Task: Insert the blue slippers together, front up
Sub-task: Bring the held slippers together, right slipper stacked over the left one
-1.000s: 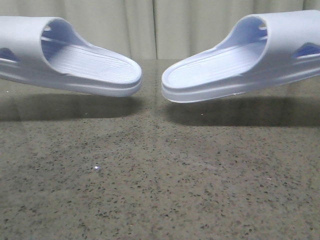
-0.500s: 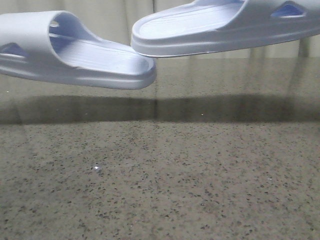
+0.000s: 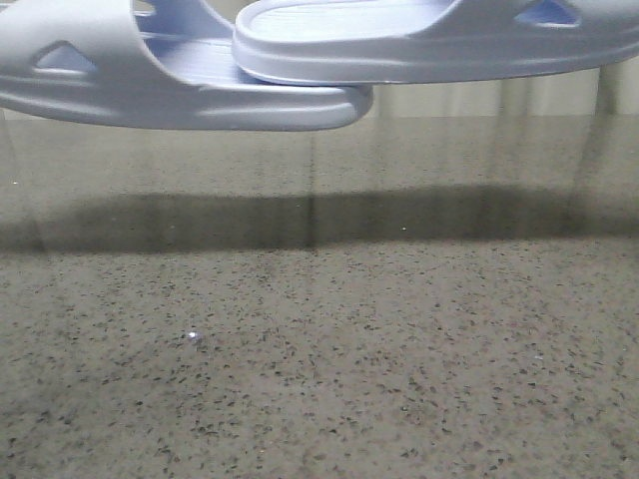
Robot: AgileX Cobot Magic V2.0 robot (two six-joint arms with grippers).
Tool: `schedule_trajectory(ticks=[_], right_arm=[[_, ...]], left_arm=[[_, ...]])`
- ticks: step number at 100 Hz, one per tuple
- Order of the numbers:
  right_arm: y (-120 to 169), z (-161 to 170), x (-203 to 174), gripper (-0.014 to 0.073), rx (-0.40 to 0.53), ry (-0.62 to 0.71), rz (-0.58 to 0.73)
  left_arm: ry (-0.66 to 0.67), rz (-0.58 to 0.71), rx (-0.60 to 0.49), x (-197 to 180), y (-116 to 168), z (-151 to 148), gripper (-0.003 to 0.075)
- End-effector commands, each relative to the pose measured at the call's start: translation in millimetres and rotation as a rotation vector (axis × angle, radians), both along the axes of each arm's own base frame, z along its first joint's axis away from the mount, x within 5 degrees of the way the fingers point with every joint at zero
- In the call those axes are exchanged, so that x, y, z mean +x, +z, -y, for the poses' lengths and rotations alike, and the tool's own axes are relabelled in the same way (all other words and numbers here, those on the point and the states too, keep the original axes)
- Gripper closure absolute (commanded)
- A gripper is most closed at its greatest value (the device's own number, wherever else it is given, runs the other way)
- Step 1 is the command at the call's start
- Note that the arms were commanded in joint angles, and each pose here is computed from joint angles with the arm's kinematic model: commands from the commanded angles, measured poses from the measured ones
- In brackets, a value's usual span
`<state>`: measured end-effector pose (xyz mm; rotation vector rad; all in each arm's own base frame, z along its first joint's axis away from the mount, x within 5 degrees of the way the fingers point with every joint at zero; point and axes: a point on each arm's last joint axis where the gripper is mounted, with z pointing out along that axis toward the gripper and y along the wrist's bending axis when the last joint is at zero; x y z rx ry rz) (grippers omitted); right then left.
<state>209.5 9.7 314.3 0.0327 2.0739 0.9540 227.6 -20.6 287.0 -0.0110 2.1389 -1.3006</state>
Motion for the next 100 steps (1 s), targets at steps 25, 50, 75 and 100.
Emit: schedule_trajectory(ticks=[25, 50, 75, 100], right_arm=[[4, -9, 8, 0.0697, 0.075, 0.049, 0.037], [-5, -30, 25, 0.0697, 0.151, 0.134, 0.055], [-17, -54, 40, 0.0697, 0.209, 0.249, 0.025], [-14, -76, 53, 0.0697, 0.216, 0.346, 0.026]], left_arm=[[-0.062, 0.067, -0.185, 2, 9, 16, 0.0705], [-0.099, 0.076, -0.224, 2, 12, 29, 0.0705], [-0.145, 0.089, -0.288, 0, 18, 46, 0.0705], [-0.156, 0.091, -0.302, -1, 19, 50, 0.0704]])
